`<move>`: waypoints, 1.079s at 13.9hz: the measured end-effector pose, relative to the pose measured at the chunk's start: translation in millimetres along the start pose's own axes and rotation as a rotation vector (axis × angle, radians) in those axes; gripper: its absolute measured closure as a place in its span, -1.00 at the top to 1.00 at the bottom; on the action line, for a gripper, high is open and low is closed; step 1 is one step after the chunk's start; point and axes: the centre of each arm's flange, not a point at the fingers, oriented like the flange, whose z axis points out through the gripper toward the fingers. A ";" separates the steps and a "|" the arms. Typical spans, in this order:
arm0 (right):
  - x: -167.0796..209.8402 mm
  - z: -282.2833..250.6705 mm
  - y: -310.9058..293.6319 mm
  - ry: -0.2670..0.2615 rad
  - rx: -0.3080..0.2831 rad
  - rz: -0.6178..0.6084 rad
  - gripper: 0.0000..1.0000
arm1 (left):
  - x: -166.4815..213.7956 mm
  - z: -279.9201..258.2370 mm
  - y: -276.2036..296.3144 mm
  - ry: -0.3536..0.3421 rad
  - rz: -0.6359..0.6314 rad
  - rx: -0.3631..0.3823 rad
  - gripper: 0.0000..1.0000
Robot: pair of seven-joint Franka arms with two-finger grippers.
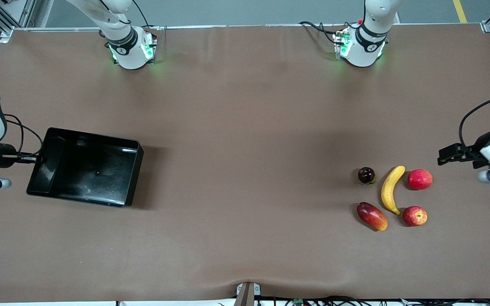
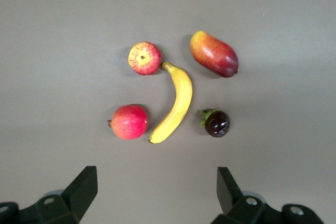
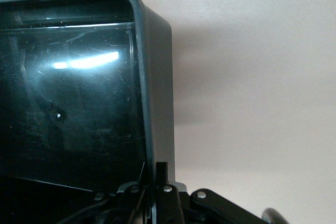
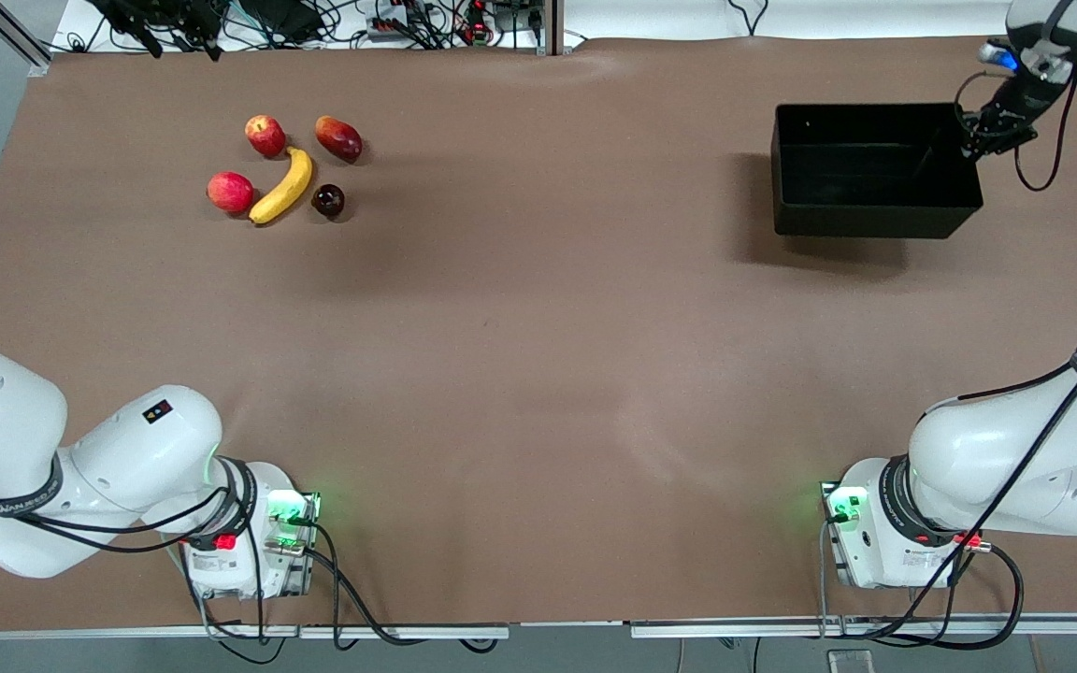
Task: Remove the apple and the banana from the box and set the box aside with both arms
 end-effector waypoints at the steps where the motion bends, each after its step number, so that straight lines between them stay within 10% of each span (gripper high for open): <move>1: -3.3 14.9 9.6 0.012 -0.004 -0.012 -0.89 | -2.4 -12.9 4.3 0.013 -0.035 0.007 1.00; 8: -5.4 60.4 21.8 0.014 -0.010 -0.076 -0.89 | -15.7 -53.6 6.2 0.046 -0.099 0.058 1.00; 15: 15.9 -2.7 -11.0 0.041 0.004 -0.137 0.52 | -30.8 -75.2 20.3 0.011 -0.099 0.090 1.00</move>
